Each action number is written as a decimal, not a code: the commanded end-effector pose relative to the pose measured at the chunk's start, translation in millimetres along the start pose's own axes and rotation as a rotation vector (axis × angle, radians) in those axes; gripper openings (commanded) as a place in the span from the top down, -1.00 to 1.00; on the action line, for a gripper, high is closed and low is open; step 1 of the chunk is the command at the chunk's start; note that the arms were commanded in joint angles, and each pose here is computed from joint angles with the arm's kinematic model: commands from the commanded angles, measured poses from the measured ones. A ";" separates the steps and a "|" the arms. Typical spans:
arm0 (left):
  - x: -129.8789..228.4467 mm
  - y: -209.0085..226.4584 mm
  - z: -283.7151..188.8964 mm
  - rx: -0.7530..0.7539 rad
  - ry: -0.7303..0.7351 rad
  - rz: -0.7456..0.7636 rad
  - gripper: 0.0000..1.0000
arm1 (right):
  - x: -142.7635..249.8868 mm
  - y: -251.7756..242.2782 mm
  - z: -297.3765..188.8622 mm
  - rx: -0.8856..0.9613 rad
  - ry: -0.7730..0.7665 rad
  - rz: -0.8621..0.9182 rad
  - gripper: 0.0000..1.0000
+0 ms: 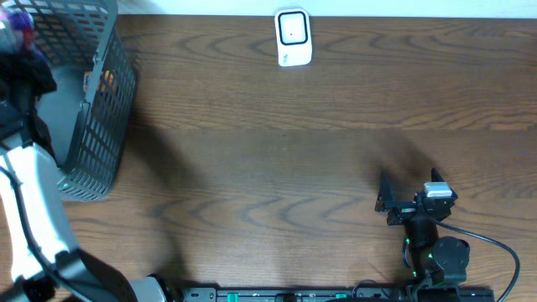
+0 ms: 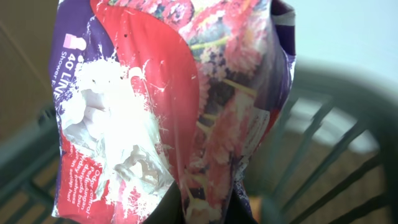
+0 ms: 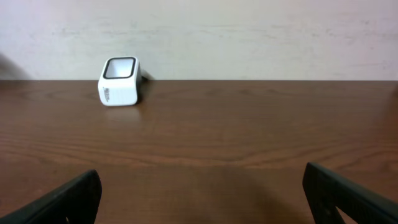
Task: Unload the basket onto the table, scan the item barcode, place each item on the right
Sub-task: 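Lift the pink box out and carry it to the white scanner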
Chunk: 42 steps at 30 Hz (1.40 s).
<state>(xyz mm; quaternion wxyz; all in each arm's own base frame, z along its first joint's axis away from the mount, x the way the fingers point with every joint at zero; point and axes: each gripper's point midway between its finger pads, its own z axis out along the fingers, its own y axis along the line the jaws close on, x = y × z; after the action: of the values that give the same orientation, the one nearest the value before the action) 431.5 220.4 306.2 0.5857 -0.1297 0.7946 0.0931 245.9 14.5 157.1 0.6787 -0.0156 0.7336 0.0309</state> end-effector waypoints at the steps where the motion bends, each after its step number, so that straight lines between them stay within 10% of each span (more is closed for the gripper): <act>1: -35.1 -12.2 -19.8 0.068 -0.091 -0.173 0.85 | 0.8 -1.5 -0.1 0.008 -0.001 0.015 -0.99; 19: -130.4 -174.5 -130.5 0.885 -0.273 -0.346 0.85 | 0.8 -1.6 -0.1 0.009 -0.001 0.015 -0.99; 32: -66.1 -338.6 -158.2 1.221 -0.073 -0.196 0.85 | 0.8 -1.6 -0.1 0.009 -0.001 0.014 -0.98; 42: 39.5 -411.7 -109.5 1.044 0.259 -0.233 0.85 | 0.7 -1.5 -0.1 0.008 -0.001 0.014 -0.99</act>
<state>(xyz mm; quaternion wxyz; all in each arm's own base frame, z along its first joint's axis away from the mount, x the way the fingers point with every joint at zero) 435.9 -201.2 321.4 0.4670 0.1014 0.7607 -0.4394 245.9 14.5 157.0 0.6787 -0.0156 0.7336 0.0309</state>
